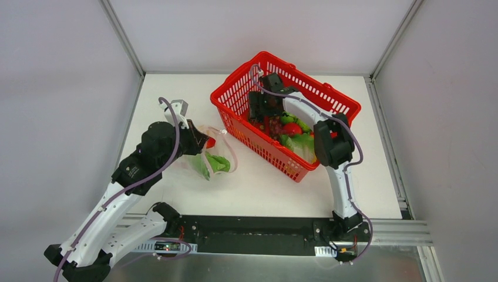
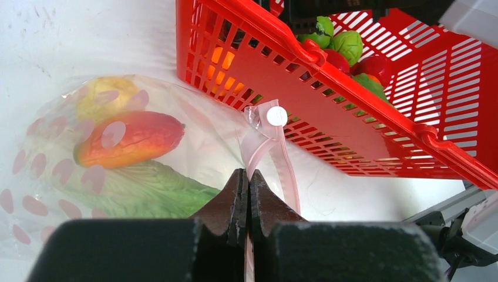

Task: Place the food in the zip-top bag and seal the zipper
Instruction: Pick up the fake vegetable from the bin.

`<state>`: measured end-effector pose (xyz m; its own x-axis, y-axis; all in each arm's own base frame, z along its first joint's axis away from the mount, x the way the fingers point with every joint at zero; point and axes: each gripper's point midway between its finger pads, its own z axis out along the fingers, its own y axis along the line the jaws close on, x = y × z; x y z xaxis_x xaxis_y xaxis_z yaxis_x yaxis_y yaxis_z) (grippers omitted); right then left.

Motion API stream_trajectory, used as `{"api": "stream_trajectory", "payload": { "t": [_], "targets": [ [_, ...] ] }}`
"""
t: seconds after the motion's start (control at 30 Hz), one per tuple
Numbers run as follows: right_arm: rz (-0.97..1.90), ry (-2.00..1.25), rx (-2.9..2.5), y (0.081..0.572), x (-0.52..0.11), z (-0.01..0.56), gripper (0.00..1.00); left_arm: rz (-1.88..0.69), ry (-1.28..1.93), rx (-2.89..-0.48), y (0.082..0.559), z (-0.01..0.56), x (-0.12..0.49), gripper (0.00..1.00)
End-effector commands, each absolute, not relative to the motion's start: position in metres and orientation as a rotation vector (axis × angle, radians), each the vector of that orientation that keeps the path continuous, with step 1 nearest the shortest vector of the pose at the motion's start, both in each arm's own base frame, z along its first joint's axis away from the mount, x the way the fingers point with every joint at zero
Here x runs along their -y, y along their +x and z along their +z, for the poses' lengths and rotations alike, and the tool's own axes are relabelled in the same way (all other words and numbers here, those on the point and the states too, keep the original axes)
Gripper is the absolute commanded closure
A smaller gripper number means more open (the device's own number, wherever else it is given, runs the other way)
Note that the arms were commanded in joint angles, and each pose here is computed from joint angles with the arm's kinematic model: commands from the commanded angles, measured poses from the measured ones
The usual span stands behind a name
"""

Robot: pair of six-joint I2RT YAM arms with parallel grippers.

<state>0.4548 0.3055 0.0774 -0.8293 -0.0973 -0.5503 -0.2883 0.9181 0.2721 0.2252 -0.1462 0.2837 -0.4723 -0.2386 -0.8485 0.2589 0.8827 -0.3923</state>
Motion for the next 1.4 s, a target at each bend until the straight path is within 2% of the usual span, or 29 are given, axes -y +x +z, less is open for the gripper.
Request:
{"api": "stream_trajectory", "payload": {
  "t": [0.0,0.07,0.23,0.5,0.57,0.7,0.97,1.37],
  "targets": [
    [0.353,-0.332,-2.577,0.461,-0.296,0.064,0.02,-0.607,0.016,-1.918,0.23,0.3,0.149,1.0],
    [0.333,-0.342,-2.605,0.46,-0.295,0.051,0.07,-0.613,0.02,-1.922,0.23,0.299,0.151,1.0],
    [0.35,-0.334,-2.591,0.459,-0.295,0.057,0.34,-0.62,0.021,-1.926,0.232,0.3,0.154,1.0],
    [0.526,-0.298,-2.428,0.454,-0.308,0.114,0.7,-0.617,0.013,-1.926,0.233,0.3,0.153,1.0],
    [0.571,-0.286,-2.386,0.45,-0.309,0.128,0.84,-0.616,-0.005,-1.907,0.232,0.302,0.15,1.0],
    [0.646,-0.237,-2.315,0.444,-0.307,0.154,0.97,-0.603,-0.025,-1.89,0.231,0.303,0.144,1.0],
    [0.819,-0.122,-2.126,0.433,-0.296,0.214,0.99,-0.608,-0.009,-1.911,0.231,0.298,0.148,1.0],
    [1.011,-0.051,-1.913,0.413,-0.278,0.274,1.0,-0.603,-0.01,-1.912,0.231,0.296,0.147,1.0]
  ]
}}
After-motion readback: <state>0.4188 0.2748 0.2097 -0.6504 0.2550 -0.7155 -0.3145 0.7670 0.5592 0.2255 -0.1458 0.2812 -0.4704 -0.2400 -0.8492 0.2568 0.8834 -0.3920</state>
